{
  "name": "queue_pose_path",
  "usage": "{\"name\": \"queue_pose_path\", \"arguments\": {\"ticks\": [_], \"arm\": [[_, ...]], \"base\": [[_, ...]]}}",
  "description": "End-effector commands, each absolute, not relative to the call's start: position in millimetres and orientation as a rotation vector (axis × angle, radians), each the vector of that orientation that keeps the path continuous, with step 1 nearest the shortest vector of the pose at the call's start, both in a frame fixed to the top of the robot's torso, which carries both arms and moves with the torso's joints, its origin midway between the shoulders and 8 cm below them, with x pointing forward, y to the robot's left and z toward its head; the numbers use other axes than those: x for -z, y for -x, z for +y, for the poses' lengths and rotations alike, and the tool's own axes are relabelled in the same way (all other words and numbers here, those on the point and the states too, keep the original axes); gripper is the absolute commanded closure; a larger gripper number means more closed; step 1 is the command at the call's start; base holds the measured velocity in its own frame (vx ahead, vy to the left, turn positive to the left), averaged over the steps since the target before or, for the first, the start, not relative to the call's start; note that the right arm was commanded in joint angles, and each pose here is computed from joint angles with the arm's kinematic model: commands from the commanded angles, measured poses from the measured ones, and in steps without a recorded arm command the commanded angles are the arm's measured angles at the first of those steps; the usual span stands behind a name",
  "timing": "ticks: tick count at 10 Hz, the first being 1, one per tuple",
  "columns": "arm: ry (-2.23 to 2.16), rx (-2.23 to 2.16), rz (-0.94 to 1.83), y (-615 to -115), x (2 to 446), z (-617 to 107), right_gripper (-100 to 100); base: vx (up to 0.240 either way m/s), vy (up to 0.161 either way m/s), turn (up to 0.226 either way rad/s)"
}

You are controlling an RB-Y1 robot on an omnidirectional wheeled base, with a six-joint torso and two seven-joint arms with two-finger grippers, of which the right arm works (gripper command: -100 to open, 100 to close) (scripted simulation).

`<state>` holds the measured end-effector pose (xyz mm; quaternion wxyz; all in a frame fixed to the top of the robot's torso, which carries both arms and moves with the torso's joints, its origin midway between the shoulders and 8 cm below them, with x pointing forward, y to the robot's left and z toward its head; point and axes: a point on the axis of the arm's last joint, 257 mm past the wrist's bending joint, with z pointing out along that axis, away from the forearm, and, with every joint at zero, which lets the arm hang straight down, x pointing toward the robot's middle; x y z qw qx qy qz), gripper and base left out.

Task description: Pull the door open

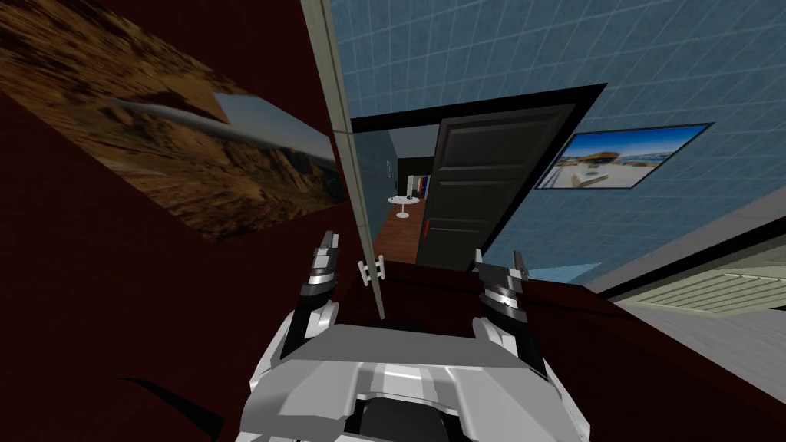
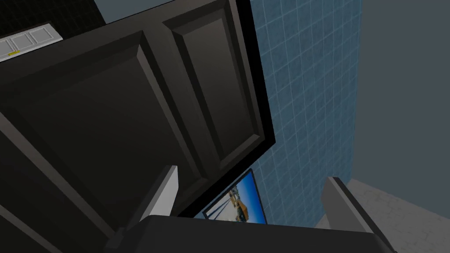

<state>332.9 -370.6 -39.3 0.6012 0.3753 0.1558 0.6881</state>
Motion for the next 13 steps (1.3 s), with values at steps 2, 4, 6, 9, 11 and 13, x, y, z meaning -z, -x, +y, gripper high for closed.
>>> {"name": "queue_pose_path", "arguments": {"ticks": [2, 4, 6, 9, 11, 13], "arm": [[-0.945, -1.627, 0.312, -332, 60, -386, -100], [-0.992, -1.643, 0.278, -330, 74, -397, -100], [-1.041, -1.657, 0.239, -328, 89, -409, -100], [-1.112, -1.674, 0.175, -323, 112, -427, -100], [-1.157, -1.683, 0.128, -318, 128, -439, -100], [-1.201, -1.689, 0.077, -312, 143, -452, -100]], "base": [[0.081, -0.044, 0.227], [0.070, -0.034, 0.202], [0.056, -0.032, 0.212], [0.059, -0.041, 0.211], [0.058, -0.047, 0.204], [0.030, -0.059, 0.204]]}}
